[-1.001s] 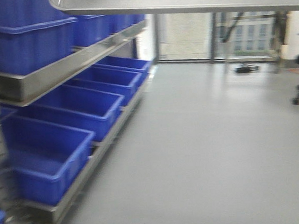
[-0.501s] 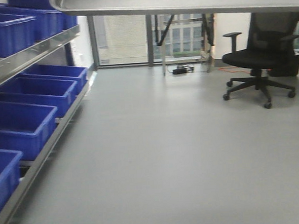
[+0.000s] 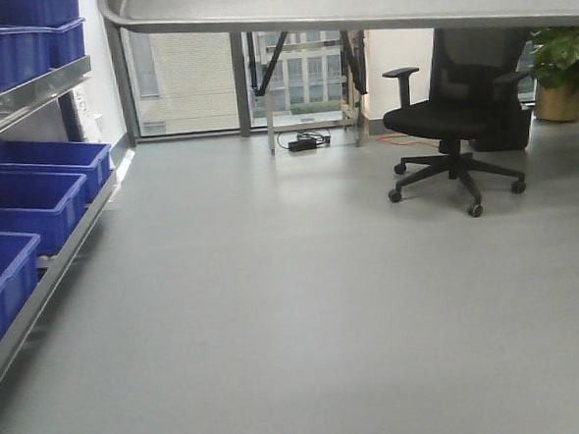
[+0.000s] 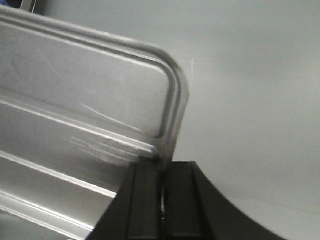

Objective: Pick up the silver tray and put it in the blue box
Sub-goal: 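Hold the silver tray with both grippers while the base drives to the blue bin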

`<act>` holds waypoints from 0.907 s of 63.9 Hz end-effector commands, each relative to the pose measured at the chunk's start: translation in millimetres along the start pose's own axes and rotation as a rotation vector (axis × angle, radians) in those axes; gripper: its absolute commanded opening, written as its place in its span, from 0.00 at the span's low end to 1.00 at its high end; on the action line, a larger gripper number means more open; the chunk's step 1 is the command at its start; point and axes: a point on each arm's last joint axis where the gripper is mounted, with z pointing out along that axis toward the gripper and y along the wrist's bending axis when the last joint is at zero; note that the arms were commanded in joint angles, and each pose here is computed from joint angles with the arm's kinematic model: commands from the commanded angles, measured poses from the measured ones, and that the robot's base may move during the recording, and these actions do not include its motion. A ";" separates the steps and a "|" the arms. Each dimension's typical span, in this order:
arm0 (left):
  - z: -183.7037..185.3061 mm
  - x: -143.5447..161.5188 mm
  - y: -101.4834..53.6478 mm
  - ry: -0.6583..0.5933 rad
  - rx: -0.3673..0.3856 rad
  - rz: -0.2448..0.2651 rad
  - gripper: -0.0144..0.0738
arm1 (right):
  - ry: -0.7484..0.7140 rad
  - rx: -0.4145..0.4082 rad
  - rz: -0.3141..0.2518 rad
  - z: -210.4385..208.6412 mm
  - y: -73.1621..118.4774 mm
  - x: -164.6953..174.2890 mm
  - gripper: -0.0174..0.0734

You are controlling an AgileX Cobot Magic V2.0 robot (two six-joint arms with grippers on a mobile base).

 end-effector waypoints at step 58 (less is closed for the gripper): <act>-17.1 2.3 7.0 0.015 -0.016 0.027 0.05 | -0.149 -0.009 -0.042 -17.9 0.6 -13.5 0.26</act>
